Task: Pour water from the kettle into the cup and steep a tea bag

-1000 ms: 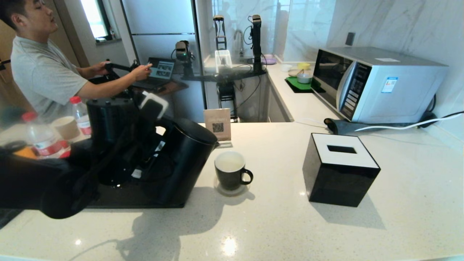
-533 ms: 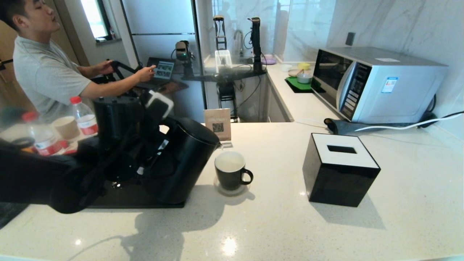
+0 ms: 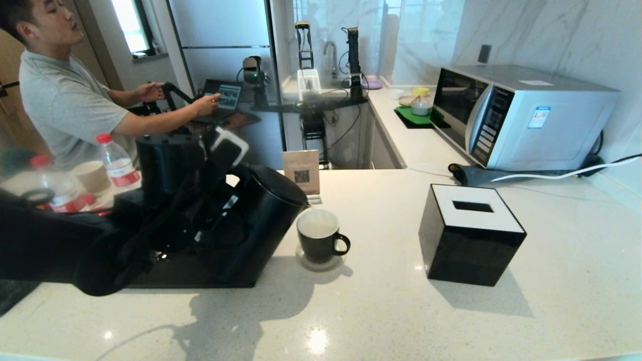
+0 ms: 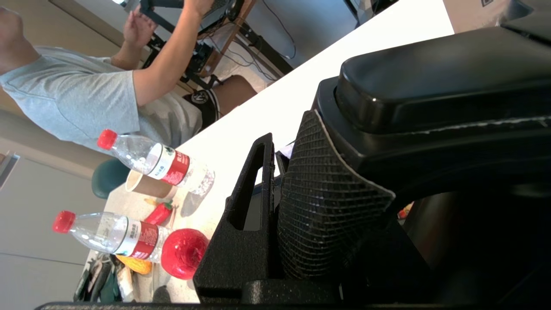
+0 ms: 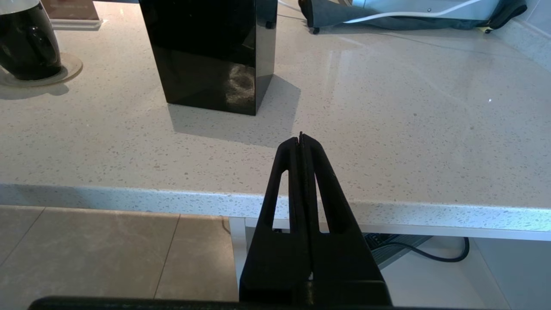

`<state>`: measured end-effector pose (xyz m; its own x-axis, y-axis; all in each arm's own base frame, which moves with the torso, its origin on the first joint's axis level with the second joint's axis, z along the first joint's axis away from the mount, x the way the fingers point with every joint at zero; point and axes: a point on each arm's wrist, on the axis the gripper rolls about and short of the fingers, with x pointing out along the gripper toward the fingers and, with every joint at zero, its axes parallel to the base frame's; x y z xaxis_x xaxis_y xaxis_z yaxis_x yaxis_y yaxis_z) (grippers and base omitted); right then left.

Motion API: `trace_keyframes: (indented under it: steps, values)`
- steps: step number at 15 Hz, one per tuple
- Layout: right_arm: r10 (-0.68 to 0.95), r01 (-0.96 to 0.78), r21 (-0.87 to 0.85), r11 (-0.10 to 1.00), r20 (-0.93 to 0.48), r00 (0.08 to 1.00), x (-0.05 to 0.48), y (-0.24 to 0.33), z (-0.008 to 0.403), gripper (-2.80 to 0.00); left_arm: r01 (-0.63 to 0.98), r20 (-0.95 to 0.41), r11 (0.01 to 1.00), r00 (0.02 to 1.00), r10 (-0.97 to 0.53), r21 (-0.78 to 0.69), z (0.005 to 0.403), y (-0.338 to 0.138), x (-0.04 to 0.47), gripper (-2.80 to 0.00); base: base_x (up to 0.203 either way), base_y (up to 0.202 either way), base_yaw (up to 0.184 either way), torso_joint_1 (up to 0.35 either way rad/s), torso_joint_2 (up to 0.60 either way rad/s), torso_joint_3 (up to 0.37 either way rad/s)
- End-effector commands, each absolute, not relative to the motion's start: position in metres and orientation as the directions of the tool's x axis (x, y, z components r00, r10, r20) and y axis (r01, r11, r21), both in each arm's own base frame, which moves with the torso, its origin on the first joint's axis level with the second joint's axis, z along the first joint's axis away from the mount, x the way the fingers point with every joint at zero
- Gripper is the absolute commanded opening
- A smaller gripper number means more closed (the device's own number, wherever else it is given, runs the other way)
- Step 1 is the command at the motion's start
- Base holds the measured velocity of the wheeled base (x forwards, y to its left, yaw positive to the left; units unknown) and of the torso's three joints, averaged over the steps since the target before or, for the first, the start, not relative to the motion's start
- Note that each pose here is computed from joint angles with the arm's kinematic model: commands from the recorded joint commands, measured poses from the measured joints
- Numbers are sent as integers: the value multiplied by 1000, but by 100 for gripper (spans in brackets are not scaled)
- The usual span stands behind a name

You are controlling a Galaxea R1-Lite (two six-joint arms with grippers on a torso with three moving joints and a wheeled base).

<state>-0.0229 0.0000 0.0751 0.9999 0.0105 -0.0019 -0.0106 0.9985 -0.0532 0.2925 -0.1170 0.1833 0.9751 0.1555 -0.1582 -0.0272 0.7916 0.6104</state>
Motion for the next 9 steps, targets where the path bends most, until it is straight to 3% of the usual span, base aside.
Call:
trace_keyframes:
  steps: [1,9]
  values:
    - [11,-11,-54,999,-3,1000,-23,0,75,-280,-22,-158,788,976,151,615,183,-120,292,-280,0,0,0,0,0,0]
    - [12,-12,-54,998,-3,1000,-23,0,75,-280,-15,-161,772,975,152,635,181,-120,293,-280,0,0,0,0,0,0]
